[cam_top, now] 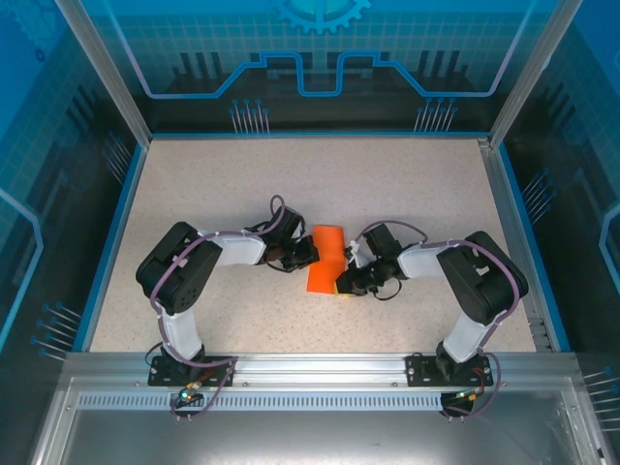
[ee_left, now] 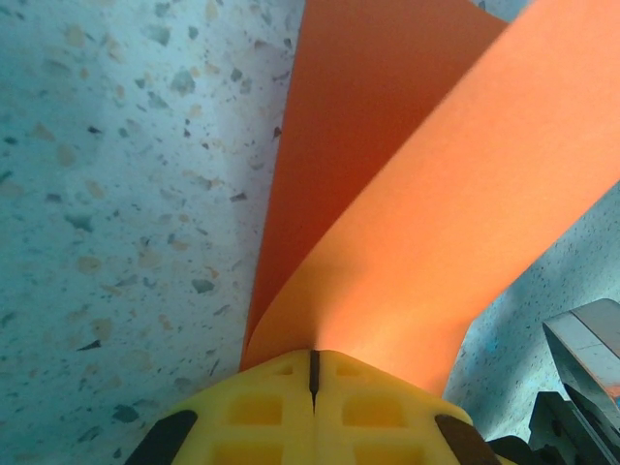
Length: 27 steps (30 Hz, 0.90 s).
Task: Fold a paper plane with a square sheet of paper (pick it up from the middle)
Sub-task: Fold the square sheet of paper in half at the center of the table.
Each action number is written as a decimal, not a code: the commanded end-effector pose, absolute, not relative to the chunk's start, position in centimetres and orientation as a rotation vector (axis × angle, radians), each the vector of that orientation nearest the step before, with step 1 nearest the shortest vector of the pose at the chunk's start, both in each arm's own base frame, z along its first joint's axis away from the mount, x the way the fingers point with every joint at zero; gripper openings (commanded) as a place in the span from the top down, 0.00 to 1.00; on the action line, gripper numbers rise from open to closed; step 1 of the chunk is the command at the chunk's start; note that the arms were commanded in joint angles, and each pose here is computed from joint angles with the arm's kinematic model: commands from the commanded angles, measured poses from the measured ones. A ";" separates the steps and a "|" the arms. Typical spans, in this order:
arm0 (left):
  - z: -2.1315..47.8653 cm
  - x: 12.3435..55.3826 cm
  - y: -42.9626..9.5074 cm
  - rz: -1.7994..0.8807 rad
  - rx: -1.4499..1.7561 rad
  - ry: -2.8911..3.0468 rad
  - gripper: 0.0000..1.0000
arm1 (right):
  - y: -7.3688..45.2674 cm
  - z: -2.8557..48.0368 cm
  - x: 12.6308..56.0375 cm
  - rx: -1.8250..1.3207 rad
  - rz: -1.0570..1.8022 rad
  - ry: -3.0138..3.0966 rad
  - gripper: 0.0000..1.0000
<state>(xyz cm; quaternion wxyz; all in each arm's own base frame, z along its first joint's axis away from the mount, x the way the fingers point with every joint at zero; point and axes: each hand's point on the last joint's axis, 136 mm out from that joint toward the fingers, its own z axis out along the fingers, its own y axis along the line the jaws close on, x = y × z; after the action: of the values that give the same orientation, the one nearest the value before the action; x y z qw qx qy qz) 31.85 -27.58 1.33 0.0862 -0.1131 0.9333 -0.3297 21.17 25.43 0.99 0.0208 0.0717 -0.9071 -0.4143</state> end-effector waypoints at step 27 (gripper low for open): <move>-2.6 29.1 -25.7 -0.802 -0.363 2.950 1.00 | 23.8 -0.8 29.9 0.073 -1.206 -2.966 0.90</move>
<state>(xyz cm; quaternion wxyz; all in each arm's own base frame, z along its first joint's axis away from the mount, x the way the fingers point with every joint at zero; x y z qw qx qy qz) 31.85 -27.58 1.33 0.0808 -0.1138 0.9353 -0.3250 30.62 24.89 1.22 -0.0435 0.0314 -0.9159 -0.3979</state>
